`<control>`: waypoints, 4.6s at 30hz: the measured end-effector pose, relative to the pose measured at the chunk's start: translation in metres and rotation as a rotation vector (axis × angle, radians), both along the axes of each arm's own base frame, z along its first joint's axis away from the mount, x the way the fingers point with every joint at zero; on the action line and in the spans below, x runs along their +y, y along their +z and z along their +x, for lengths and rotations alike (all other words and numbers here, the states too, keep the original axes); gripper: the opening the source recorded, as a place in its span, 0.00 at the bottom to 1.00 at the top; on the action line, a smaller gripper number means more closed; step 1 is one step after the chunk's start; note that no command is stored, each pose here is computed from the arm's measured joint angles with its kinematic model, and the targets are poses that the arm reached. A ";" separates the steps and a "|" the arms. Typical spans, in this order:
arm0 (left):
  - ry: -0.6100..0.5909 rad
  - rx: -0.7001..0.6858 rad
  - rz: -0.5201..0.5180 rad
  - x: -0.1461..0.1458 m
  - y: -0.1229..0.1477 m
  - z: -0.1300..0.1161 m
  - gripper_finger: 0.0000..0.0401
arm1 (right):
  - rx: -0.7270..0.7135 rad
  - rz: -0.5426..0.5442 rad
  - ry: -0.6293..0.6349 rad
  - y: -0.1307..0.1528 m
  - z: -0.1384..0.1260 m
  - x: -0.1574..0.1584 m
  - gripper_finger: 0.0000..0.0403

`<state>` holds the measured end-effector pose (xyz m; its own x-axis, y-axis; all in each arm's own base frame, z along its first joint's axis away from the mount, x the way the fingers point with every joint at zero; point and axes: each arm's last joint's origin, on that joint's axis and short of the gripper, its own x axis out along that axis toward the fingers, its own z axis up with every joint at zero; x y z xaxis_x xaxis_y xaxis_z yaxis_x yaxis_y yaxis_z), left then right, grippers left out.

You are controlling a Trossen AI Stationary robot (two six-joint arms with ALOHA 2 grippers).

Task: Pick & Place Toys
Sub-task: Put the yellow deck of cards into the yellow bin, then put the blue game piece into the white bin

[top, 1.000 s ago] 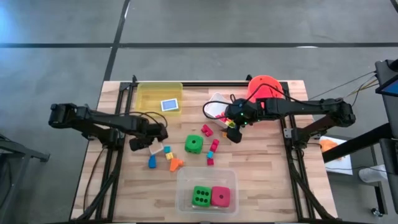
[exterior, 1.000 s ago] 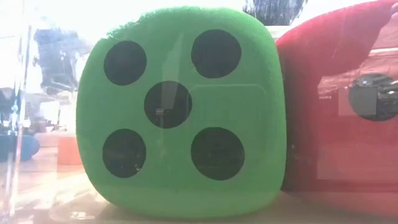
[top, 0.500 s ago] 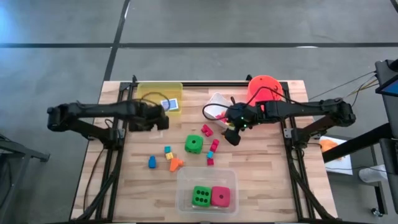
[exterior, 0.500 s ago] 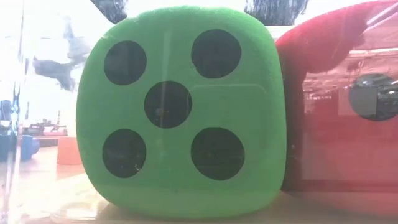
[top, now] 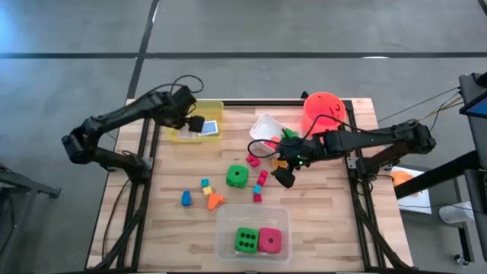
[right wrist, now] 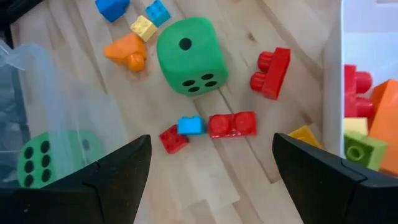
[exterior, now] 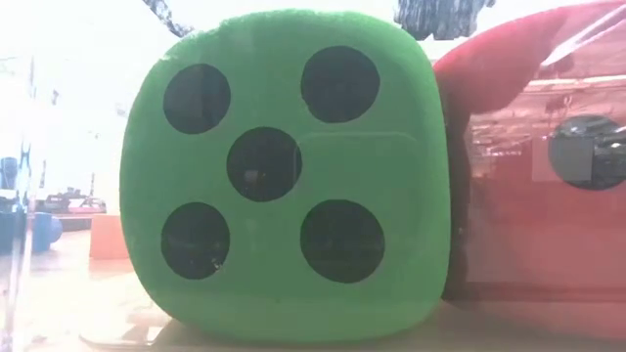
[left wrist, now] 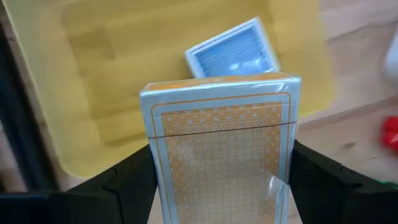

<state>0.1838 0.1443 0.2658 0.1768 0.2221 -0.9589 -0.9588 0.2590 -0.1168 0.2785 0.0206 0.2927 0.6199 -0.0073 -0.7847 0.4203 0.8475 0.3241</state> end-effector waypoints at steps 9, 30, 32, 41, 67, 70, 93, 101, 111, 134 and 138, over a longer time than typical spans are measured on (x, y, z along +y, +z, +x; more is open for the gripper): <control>-0.098 0.141 -0.072 0.033 -0.029 0.009 0.71 | 0.001 0.068 -0.018 0.000 -0.002 0.019 0.82; 0.178 0.233 -0.167 0.085 -0.082 -0.001 0.71 | -0.003 0.100 -0.055 0.000 -0.006 0.043 0.82; 0.206 0.221 -0.157 0.085 -0.088 -0.002 0.71 | -0.003 0.105 -0.063 0.000 -0.006 0.043 0.82; 0.234 0.183 -0.168 0.078 -0.108 -0.006 0.71 | -0.003 0.116 -0.079 0.000 -0.006 0.043 0.82; 0.279 0.140 -0.248 0.069 -0.122 -0.011 0.75 | -0.003 0.110 -0.071 0.000 -0.006 0.043 0.82; 0.270 0.118 -0.280 0.068 -0.123 -0.010 0.92 | -0.003 0.110 -0.071 0.000 -0.006 0.043 0.82; 0.251 0.009 -0.240 0.058 -0.088 -0.016 0.89 | -0.003 0.114 -0.077 0.000 -0.006 0.043 0.82; 0.266 0.053 -0.204 0.059 -0.090 -0.018 0.91 | -0.004 0.120 -0.082 0.000 -0.006 0.043 0.82; 0.220 0.056 -0.227 0.057 -0.089 -0.018 0.92 | -0.023 0.144 -0.096 0.001 -0.005 0.043 0.82; -0.178 -0.197 -0.115 -0.071 -0.003 0.005 0.92 | -0.102 0.176 -0.053 0.003 0.031 -0.012 0.82; -0.296 -0.228 -0.131 -0.101 0.002 0.012 0.92 | -0.110 0.140 0.041 0.005 0.051 -0.017 0.82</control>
<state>0.1959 0.0434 0.2674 0.4263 0.0081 -0.9045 -0.7905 0.4894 -0.3682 0.3294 0.0033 0.2978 0.6997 0.1238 -0.7036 0.3419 0.8067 0.4820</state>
